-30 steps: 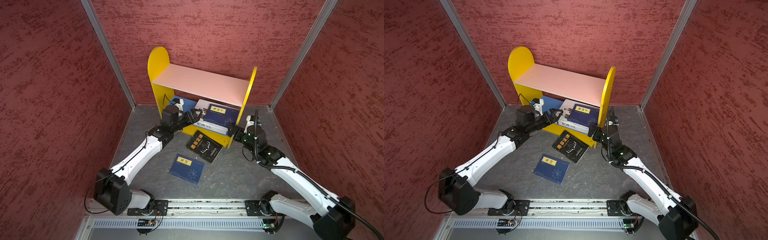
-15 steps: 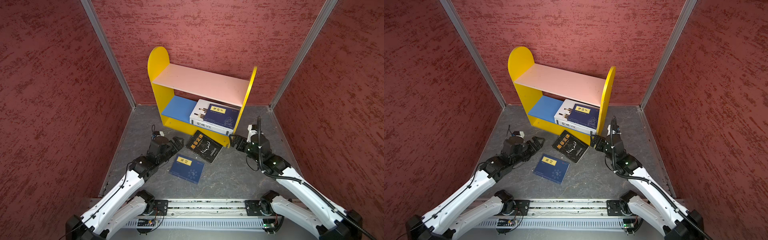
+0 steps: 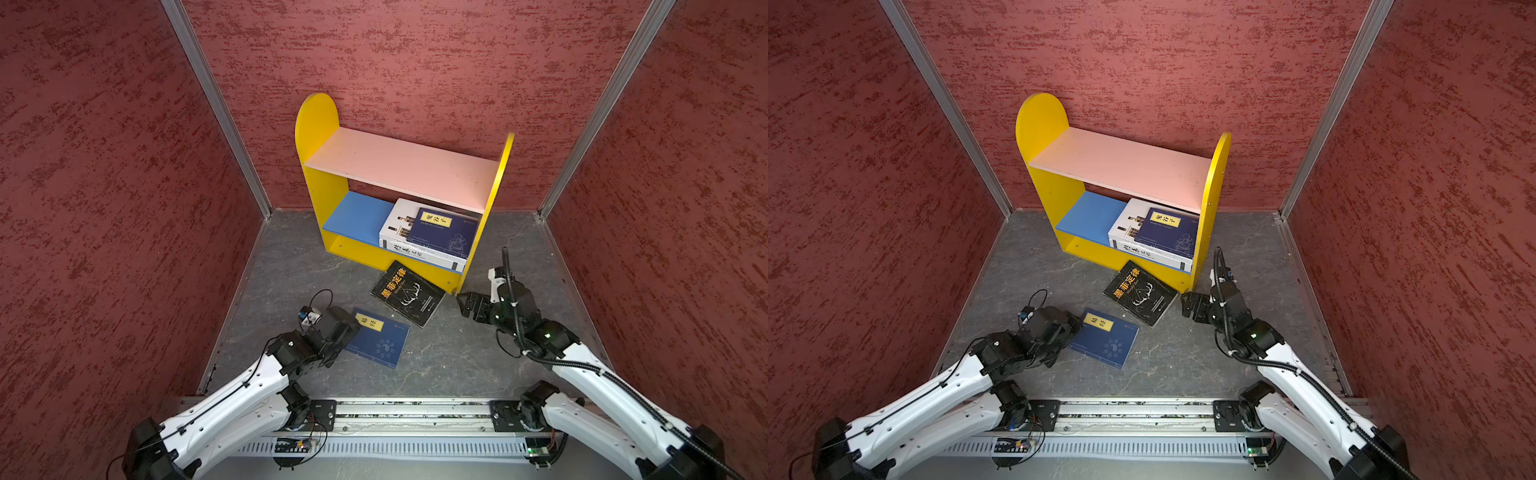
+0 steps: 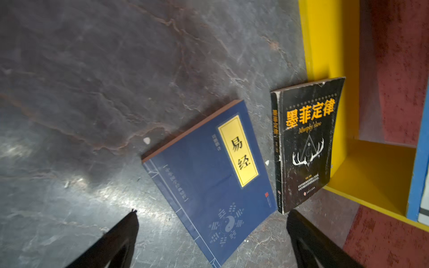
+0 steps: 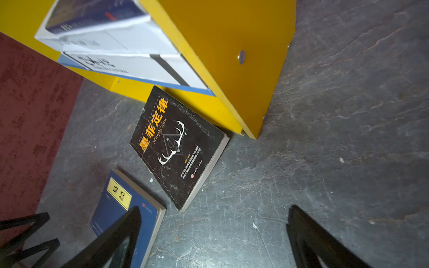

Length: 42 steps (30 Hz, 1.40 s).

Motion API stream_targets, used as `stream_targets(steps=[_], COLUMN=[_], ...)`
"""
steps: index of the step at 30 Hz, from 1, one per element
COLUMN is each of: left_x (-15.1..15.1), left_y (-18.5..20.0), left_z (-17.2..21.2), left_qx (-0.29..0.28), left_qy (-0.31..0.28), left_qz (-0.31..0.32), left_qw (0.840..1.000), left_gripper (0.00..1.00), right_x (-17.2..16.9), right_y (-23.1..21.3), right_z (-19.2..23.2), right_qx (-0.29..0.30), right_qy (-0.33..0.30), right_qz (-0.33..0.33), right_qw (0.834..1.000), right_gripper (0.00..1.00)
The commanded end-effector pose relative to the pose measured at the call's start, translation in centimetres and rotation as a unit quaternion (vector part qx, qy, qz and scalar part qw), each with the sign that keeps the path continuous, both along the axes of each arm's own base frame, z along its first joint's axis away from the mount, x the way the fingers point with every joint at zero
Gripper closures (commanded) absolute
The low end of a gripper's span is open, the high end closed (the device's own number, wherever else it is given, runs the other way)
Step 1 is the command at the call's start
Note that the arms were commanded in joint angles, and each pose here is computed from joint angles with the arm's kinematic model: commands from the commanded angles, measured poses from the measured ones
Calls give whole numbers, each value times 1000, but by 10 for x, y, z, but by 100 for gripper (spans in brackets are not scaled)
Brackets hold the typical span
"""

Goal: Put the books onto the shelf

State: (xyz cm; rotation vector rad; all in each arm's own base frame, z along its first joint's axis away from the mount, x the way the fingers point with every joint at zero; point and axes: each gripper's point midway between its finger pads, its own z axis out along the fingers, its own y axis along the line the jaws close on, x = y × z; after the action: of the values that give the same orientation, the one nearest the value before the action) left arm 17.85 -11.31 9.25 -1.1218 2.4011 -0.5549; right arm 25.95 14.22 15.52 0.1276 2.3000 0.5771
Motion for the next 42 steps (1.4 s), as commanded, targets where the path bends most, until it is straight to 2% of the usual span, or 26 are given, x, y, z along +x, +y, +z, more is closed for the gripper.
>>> stream_targets(steps=[1,6,12,22,26,29,37,42], left_x=[-22,-27,-13,-6,-6,-6,-12,-16], left_y=[19,14,-2,-16,-18,-18,-23,-26], left_z=[-20,-35,-49,-56,-58,-57,-64,-65], left_qx=[11,-7,-62,-59,-65,-71,-100,-111], left_qy=[44,35,-4,3,4,6,17,24], left_qz=[67,97,119,117,125,125,117,104], left_qw=[997,995,991,991,990,990,988,988], left_gripper=[1,1,0,1,1,1,0,1], right_x=[-3,-2,3,21,26,22,-6,-20], right_y=[11,28,53,112,153,180,219,221], right_z=[-14,-24,-26,-29,-22,-27,-63,-78], right_qx=[-12,-4,-19,-55,-35,-33,-13,-21], right_qy=[8,10,-1,-36,-51,-39,60,94], right_qz=[48,84,141,233,289,335,444,466], right_qw=[999,996,990,970,955,941,894,880], right_gripper=[1,1,1,1,1,1,6,6])
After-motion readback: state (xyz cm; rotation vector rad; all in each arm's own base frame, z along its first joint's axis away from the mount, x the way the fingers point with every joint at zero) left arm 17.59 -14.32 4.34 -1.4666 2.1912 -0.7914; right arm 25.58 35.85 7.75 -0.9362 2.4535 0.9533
